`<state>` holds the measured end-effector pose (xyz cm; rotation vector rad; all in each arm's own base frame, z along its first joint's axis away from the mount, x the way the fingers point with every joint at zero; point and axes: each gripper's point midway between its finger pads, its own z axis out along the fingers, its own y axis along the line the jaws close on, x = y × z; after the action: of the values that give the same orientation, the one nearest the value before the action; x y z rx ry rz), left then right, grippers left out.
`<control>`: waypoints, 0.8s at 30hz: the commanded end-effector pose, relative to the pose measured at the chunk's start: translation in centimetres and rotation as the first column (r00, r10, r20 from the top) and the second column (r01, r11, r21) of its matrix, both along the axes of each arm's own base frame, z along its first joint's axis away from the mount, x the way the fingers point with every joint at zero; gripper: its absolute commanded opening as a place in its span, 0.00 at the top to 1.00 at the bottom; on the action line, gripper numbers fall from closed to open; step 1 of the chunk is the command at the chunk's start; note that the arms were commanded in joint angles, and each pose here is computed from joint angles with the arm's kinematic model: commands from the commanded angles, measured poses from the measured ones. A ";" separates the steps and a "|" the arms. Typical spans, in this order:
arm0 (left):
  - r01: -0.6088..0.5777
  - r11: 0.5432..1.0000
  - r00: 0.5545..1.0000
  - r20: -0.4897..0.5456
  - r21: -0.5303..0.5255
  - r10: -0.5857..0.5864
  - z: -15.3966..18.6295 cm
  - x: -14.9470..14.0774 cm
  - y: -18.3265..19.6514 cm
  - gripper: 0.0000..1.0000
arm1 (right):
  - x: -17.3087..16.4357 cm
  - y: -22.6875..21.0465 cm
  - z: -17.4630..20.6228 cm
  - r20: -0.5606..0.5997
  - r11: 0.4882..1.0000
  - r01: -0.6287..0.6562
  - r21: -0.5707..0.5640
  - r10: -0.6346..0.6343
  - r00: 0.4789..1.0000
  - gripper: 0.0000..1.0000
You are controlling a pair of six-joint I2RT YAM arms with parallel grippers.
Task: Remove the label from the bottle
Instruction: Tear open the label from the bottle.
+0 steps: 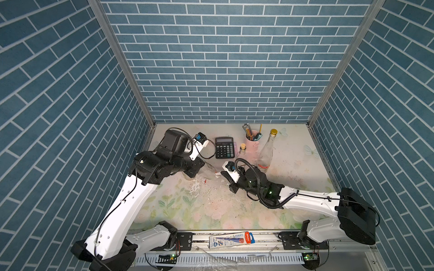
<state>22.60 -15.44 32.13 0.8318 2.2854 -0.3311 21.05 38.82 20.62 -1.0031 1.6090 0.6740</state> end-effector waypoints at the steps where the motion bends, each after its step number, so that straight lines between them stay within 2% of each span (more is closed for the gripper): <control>1: 0.020 1.000 0.999 0.037 0.005 -0.020 1.2 -0.5 0.3 1.00 | 1.4 -0.2 1.0 0.046 0.999 0.046 -0.007 -0.045 0.998 1.00; 15: 0.024 1.000 1.000 0.020 0.016 -0.024 0.5 -0.9 0.5 1.00 | 1.3 -0.3 1.1 0.051 0.999 0.033 -0.016 -0.032 0.998 1.00; 24: 0.029 0.996 1.000 0.001 -0.082 -0.029 -0.4 0.1 -1.6 1.00 | 0.6 0.3 -0.3 -0.004 1.000 -0.004 0.004 0.004 1.000 1.00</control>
<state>22.38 -16.09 30.92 0.8457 2.3031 -0.3764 21.14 38.95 19.86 -1.0190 1.6245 0.6763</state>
